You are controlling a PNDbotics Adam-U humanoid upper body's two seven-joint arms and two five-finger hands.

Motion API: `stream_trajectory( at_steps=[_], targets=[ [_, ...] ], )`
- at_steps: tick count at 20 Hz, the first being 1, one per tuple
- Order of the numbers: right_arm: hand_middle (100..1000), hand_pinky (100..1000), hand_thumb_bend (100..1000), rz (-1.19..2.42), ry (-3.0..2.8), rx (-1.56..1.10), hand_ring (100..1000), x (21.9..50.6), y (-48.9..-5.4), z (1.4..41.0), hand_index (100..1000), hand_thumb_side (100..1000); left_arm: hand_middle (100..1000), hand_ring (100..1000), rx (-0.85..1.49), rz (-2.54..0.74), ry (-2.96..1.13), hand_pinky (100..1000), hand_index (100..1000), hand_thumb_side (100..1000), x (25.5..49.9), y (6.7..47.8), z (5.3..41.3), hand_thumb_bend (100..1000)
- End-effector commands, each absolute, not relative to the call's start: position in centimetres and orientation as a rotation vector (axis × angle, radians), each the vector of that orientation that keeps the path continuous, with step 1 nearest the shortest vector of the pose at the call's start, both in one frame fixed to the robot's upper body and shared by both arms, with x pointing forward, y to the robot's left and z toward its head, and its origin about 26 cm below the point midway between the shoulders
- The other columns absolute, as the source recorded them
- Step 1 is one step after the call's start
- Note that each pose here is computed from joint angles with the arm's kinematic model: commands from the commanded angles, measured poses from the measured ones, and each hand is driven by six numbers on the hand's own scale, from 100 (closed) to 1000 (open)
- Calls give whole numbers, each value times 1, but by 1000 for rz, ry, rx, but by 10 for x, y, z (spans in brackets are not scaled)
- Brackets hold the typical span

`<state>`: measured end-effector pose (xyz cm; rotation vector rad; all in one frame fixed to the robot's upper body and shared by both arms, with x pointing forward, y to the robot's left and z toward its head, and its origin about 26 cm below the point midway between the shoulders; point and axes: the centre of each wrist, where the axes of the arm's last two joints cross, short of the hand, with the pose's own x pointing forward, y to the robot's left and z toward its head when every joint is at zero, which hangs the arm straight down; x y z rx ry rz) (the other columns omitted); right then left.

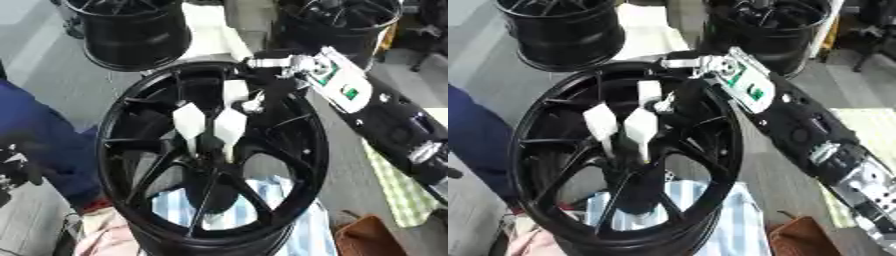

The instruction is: Pull the pin out of the wheel hub.

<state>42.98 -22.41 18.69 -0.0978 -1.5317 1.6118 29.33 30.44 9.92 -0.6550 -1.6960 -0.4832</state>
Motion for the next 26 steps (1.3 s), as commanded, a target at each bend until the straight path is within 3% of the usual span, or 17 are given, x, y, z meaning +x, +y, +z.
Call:
stream_trajectory(
  at_steps=[1, 10, 18, 19, 21, 22, 23, 24, 25, 26],
  targets=[
    [360, 738, 209, 1607, -1623, -126, 591, 425, -230, 222, 513, 339, 656, 472, -646, -500, -1708, 682, 831, 1000, 294, 307, 105, 100],
    [361, 730, 250, 1468, -1891, -293, 582, 387, -278, 302, 514, 328, 657, 466, -586, -485, -1692, 683, 831, 1000, 288, 318, 103, 100],
    [420, 727, 241, 1078, -1788, -497, 591, 366, -387, 302, 575, 359, 657, 463, -484, -416, -1721, 683, 831, 1000, 281, 335, 104, 100],
    [461, 728, 244, 1025, -1756, -537, 605, 362, -403, 301, 614, 372, 657, 462, -471, -406, -1729, 684, 831, 1000, 281, 337, 105, 100],
    [628, 763, 270, 931, -1681, -635, 684, 354, -433, 300, 780, 389, 657, 463, -443, -380, -1744, 684, 831, 1000, 279, 341, 106, 100],
    [762, 836, 303, 881, -1645, -673, 778, 351, -446, 296, 900, 414, 658, 463, -434, -370, -1750, 684, 831, 1000, 279, 342, 106, 100],
    [856, 887, 318, 828, -1613, -697, 841, 349, -457, 288, 953, 427, 658, 461, -424, -361, -1756, 684, 831, 1000, 278, 343, 107, 100],
    [925, 920, 100, 772, -1581, -712, 888, 348, -466, 277, 979, 183, 658, 457, -413, -351, -1762, 684, 831, 1000, 277, 345, 107, 100],
    [941, 926, 349, 715, -1548, -723, 900, 346, -475, 265, 986, 449, 658, 455, -400, -342, -1768, 684, 831, 1000, 277, 346, 108, 100],
    [949, 925, 367, 659, -1513, -731, 904, 344, -483, 251, 986, 456, 658, 455, -389, -335, -1772, 684, 831, 1000, 276, 348, 108, 100]
  ],
)
